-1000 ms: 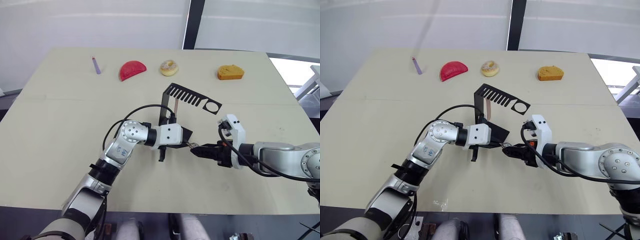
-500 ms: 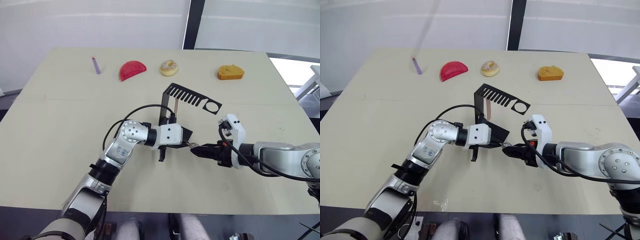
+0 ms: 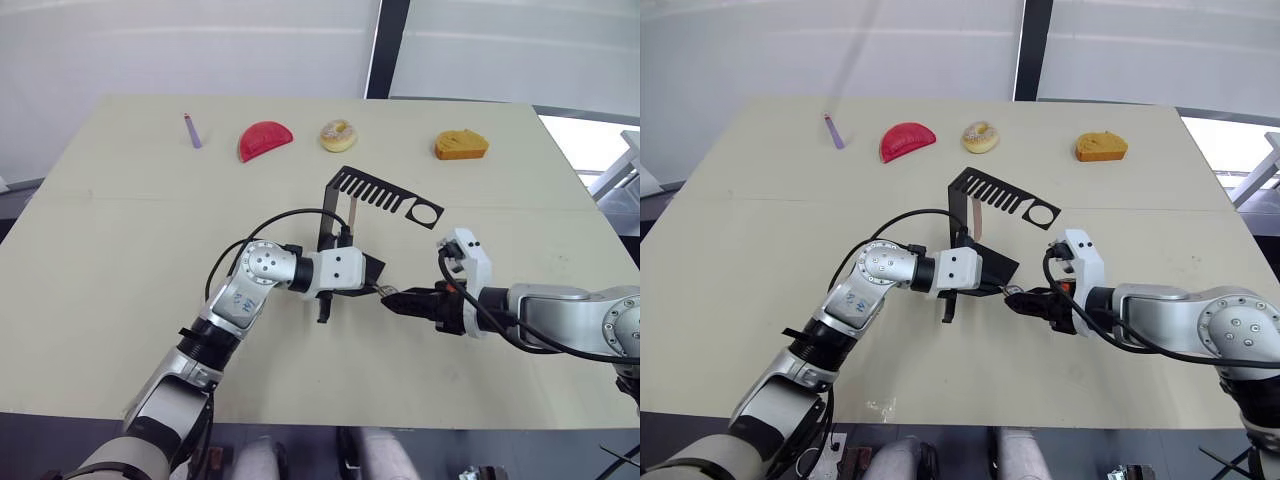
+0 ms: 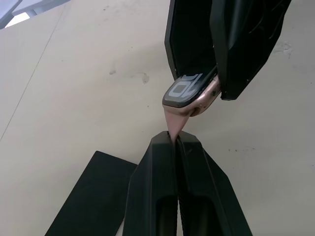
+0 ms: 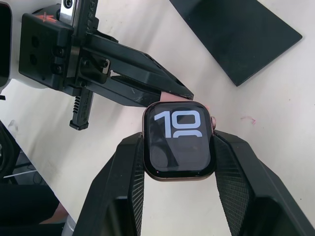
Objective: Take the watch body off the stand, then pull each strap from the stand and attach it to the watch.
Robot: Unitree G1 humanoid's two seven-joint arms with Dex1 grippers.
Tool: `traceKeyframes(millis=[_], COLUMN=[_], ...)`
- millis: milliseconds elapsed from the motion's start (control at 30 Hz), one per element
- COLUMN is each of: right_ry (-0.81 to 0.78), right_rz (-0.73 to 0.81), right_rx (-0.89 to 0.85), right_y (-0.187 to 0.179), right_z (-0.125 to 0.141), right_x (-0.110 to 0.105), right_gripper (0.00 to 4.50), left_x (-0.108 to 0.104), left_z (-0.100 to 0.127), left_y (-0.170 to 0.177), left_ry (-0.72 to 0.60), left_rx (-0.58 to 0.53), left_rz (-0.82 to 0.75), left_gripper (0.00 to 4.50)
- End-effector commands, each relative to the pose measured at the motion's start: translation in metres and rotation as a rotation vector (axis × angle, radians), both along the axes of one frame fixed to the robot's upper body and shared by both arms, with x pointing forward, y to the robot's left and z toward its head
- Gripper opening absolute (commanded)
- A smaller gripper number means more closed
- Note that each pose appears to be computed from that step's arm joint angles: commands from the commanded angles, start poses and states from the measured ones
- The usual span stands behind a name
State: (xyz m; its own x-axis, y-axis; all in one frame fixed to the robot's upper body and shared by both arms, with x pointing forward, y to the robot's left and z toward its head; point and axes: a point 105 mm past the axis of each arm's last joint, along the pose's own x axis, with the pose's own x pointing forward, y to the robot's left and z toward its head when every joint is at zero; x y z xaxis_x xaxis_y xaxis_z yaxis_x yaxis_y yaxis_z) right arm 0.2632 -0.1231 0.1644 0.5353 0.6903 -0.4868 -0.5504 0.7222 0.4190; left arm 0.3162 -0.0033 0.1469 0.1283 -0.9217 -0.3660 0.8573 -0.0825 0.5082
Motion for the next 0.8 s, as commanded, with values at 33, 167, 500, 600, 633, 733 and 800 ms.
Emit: traceKeyframes(millis=[33,167,500,600,633,733,800], right_ry=[-0.005,-0.032,-0.138,-0.277,-0.335,-0.483,-0.562], right_rz=[0.034,0.053,0.130,0.220,0.257,0.374,0.467], right_rx=[0.023,0.017,-0.079,-0.187,-0.234,-0.363,-0.419], right_y=[0.004,0.006,0.005,0.004,0.003,0.001,0.000], right_z=[0.004,0.008,0.015,0.021,0.022,0.020,0.016], right_x=[-0.004,-0.005,-0.012,-0.018,-0.021,-0.028,-0.034], right_gripper=[1.51,1.51,1.51,1.51,1.51,1.51,1.51], left_x=[-0.016,-0.015,-0.018,-0.020,-0.023,-0.028,-0.030], left_z=[0.030,0.029,0.034,0.042,0.045,0.049,0.050], left_y=[-0.015,-0.013,0.032,0.052,0.056,0.065,0.070], left_ry=[-0.094,-0.064,0.056,0.143,0.181,0.279,0.316], left_rx=[-0.086,-0.085,-0.030,-0.043,-0.055,-0.088,-0.095], left_rz=[-0.094,-0.078,-0.055,-0.053,-0.063,-0.090,-0.113], left_gripper=[0.00,0.00,4.45,4.48,4.48,4.48,4.48])
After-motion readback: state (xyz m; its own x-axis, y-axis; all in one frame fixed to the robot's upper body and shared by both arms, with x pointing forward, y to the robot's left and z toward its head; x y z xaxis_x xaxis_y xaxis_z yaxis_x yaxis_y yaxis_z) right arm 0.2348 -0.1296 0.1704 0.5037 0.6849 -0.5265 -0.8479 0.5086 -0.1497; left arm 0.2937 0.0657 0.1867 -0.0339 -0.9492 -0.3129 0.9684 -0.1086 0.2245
